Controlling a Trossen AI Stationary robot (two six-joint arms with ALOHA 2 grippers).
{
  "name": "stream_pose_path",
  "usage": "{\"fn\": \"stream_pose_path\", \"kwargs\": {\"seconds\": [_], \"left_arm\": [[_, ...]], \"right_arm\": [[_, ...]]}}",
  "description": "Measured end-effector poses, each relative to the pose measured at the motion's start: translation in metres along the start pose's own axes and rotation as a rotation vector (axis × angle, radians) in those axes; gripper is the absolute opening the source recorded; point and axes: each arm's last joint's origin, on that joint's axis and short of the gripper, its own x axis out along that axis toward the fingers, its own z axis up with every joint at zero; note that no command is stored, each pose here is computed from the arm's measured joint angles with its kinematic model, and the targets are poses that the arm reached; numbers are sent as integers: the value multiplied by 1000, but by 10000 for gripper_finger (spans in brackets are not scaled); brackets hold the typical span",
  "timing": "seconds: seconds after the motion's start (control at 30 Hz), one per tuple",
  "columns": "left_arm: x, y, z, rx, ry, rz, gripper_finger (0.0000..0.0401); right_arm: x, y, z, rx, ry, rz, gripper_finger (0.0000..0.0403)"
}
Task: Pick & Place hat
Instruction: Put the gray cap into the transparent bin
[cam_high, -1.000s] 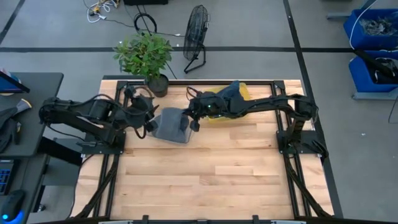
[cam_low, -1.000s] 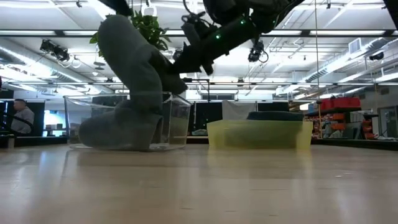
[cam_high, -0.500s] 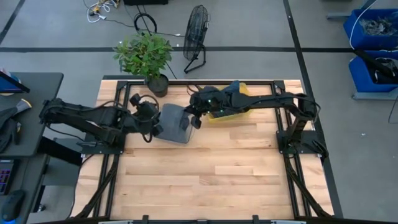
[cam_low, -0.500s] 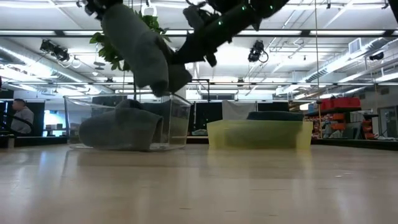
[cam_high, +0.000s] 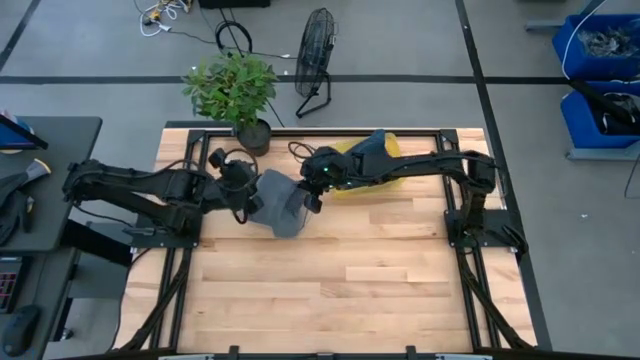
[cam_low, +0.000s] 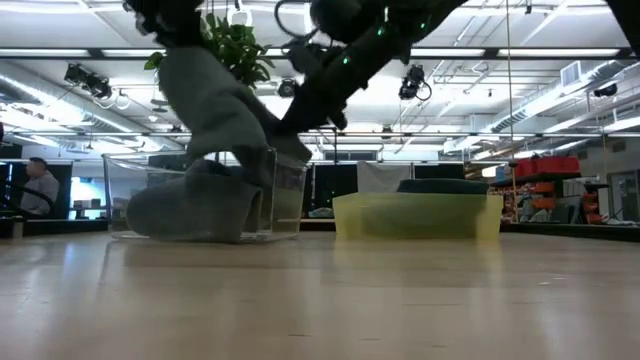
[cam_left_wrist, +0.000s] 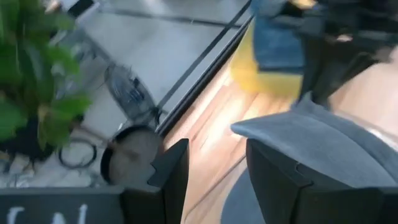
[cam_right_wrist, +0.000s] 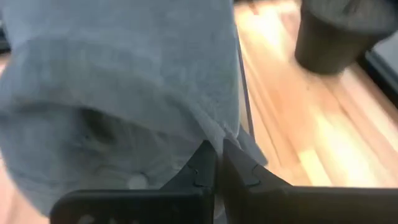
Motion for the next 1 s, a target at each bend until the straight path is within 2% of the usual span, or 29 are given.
{"fn": "stream_pose_path", "kwargs": {"seconds": [0.13, 0.27, 0.33, 0.5, 0.6, 0.67, 0.8, 1.0], "left_arm": [[9, 1, -15, -47, 81, 18, 165], [14, 0, -32, -113, 195, -19, 165], [13, -2, -34, -146, 200, -29, 165], [-7, 0, -12, -162, 60, -53, 165], [-19, -2, 4, -127, -31, -116, 165], [-23, -6, 11, -105, -83, -175, 165], [-25, -12, 15, -87, -98, -277, 165], [-23, -15, 13, -94, -72, -289, 165]], "right_arm": [[20, -4, -11, 2, 35, -7, 10], [33, -9, -21, 5, 74, -14, 10], [36, -12, -24, 9, 82, -20, 10], [38, -17, -25, -9, 90, -30, 10], [37, -21, -22, 3, 82, -35, 10], [36, -22, -17, -2, 65, -34, 10], [25, -20, 6, -16, 36, -32, 10], [-3, -16, 45, -91, 18, -74, 10]]}}
